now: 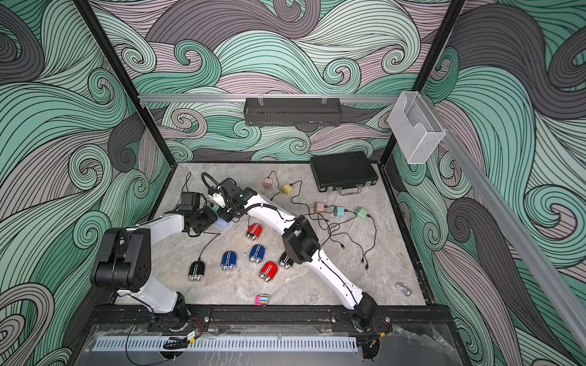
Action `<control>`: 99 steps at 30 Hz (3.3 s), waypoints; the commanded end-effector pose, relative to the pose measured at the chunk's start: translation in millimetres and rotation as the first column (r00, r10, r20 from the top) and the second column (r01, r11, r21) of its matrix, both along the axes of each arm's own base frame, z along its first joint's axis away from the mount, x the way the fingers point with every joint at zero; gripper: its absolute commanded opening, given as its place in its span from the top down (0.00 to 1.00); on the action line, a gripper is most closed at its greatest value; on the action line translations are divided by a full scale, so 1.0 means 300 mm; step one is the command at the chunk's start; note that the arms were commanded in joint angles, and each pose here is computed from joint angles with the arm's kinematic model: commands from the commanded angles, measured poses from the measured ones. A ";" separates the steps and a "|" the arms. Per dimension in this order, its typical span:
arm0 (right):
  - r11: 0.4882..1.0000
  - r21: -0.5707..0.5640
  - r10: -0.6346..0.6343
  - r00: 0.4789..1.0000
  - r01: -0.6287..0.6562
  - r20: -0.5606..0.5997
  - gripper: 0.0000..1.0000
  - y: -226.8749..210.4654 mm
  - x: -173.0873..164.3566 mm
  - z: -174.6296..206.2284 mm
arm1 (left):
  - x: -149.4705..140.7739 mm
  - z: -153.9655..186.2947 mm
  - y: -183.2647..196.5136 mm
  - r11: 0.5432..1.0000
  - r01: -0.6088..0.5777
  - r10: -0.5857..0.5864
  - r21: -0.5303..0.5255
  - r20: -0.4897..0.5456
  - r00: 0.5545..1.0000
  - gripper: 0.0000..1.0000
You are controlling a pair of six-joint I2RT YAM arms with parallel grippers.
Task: Unplug the electric shaver
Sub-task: Remove the plug from the socket, then move the socket to the center of the board.
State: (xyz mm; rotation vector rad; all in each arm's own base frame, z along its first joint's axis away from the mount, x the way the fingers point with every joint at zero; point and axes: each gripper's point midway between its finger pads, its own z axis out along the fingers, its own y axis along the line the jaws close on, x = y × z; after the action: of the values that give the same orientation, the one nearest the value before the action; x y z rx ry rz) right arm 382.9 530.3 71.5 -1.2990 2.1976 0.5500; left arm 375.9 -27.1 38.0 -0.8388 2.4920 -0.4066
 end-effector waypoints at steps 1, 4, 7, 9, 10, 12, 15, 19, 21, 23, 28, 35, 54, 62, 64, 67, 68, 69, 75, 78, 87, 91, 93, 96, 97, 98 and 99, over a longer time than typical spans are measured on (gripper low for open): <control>0.997 0.076 0.002 0.993 -0.011 0.115 0.78 0.010 0.025 0.214 | -0.060 -0.068 0.024 1.000 -0.022 0.024 0.021 -0.112 0.993 0.67; 0.997 0.071 -0.005 0.993 -0.004 0.120 0.78 0.007 0.028 0.212 | -0.062 -0.076 0.021 1.000 -0.018 0.021 0.020 -0.117 0.993 0.68; 0.998 0.063 -0.007 0.993 -0.001 0.120 0.78 0.006 0.029 0.201 | -0.065 -0.088 0.018 1.000 -0.016 0.018 0.014 -0.127 0.992 0.67; 0.998 0.058 -0.011 0.993 0.004 0.121 0.78 0.003 0.031 0.196 | -0.070 -0.100 0.017 1.000 -0.014 0.015 0.012 -0.138 0.990 0.67; 0.998 0.056 -0.013 0.992 0.006 0.122 0.78 0.001 0.033 0.194 | -0.071 -0.103 0.016 1.000 -0.013 0.014 0.012 -0.141 0.990 0.67; 0.998 0.055 -0.016 0.992 0.010 0.124 0.78 -0.001 0.036 0.194 | -0.078 -0.114 0.017 1.000 -0.014 0.015 0.012 -0.151 0.988 0.67; 0.999 0.049 -0.014 0.991 0.007 0.133 0.78 -0.001 0.037 0.189 | -0.086 -0.125 0.015 1.000 -0.008 0.011 0.016 -0.167 0.986 0.68; 1.000 0.023 -0.001 0.988 -0.002 0.154 0.78 0.000 0.034 0.172 | -0.105 -0.147 0.018 1.000 -0.007 0.011 0.020 -0.190 0.982 0.68; 1.000 0.005 0.007 0.986 -0.008 0.168 0.78 0.000 0.027 0.167 | -0.114 -0.155 0.017 1.000 -0.008 0.011 0.019 -0.194 0.981 0.68; 1.000 -0.003 0.009 0.985 -0.009 0.171 0.79 -0.001 0.022 0.166 | -0.117 -0.156 0.018 1.000 -0.012 0.015 0.018 -0.192 0.981 0.68; 1.000 0.000 -0.001 0.985 0.001 0.172 0.79 -0.011 0.017 0.185 | -0.112 -0.149 0.012 1.000 -0.008 0.010 0.011 -0.186 0.982 0.68; 0.999 0.031 -0.041 0.981 0.036 0.188 0.79 -0.057 0.003 0.275 | -0.087 -0.108 0.002 1.000 0.017 -0.016 0.005 -0.154 0.988 0.68; 0.971 0.157 -0.219 0.938 0.182 0.270 0.79 -0.250 -0.008 0.525 | -0.072 -0.024 -0.028 0.998 0.061 -0.059 0.013 -0.110 0.992 0.67; 0.937 0.228 -0.330 0.887 0.266 0.324 0.80 -0.400 -0.022 0.688 | -0.068 0.029 -0.032 0.998 0.065 -0.063 0.027 -0.069 0.996 0.66; 0.925 0.241 -0.363 0.869 0.294 0.335 0.80 -0.450 -0.019 0.729 | -0.067 0.044 -0.036 0.997 0.067 -0.066 0.026 -0.059 0.996 0.66; 0.906 0.240 -0.414 0.843 0.348 0.342 0.80 -0.542 -0.015 0.763 | -0.066 0.063 -0.047 0.997 0.074 -0.073 0.027 -0.048 0.996 0.65; 0.898 0.240 -0.433 0.834 0.367 0.342 0.80 -0.577 -0.014 0.767 | -0.065 0.068 -0.049 0.997 0.076 -0.075 0.028 -0.045 0.996 0.65; 0.891 0.246 -0.448 0.825 0.381 0.345 0.80 -0.609 -0.019 0.782 | -0.065 0.074 -0.051 0.997 0.077 -0.076 0.030 -0.041 0.996 0.65; 0.835 0.239 -0.551 0.759 0.496 0.348 0.80 -0.837 -0.051 0.803 | -0.071 0.105 -0.059 0.996 0.087 -0.086 0.037 -0.026 0.996 0.65; 0.798 0.236 -0.602 0.712 0.555 0.362 0.80 -0.962 -0.089 0.820 | -0.079 0.123 -0.062 0.995 0.091 -0.090 0.046 -0.017 0.996 0.64; 0.624 0.138 -0.762 0.560 0.769 0.327 0.81 -1.286 -0.250 0.727 | -0.105 0.146 -0.055 0.992 0.098 -0.097 0.078 -0.012 0.995 0.64; 0.565 0.085 -0.801 0.520 0.821 0.297 0.82 -1.365 -0.305 0.661 | -0.113 0.168 -0.054 0.992 0.099 -0.100 0.082 0.006 0.995 0.64; 0.551 0.062 -0.809 0.516 0.832 0.281 0.82 -1.378 -0.313 0.627 | -0.116 0.167 -0.054 0.992 0.098 -0.099 0.081 0.007 0.995 0.64; 0.541 0.012 -0.820 0.524 0.841 0.232 0.82 -1.377 -0.303 0.544 | -0.117 0.162 -0.058 0.992 0.099 -0.100 0.076 0.006 0.995 0.64; 0.541 -0.002 -0.822 0.530 0.841 0.209 0.82 -1.368 -0.295 0.510 | -0.118 0.161 -0.059 0.992 0.101 -0.101 0.074 0.004 0.995 0.64; 0.540 -0.014 -0.825 0.533 0.841 0.186 0.82 -1.361 -0.284 0.476 | -0.118 0.161 -0.060 0.992 0.100 -0.101 0.071 0.005 0.995 0.64; 0.540 -0.026 -0.828 0.536 0.841 0.164 0.82 -1.356 -0.274 0.444 | -0.118 0.163 -0.062 0.992 0.102 -0.103 0.072 0.006 0.995 0.64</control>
State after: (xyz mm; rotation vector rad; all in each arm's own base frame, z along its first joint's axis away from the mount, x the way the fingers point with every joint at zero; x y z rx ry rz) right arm 296.6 119.8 227.1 -0.2068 2.3464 -0.1021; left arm 347.6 -44.0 87.9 -0.7040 2.5113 -0.3685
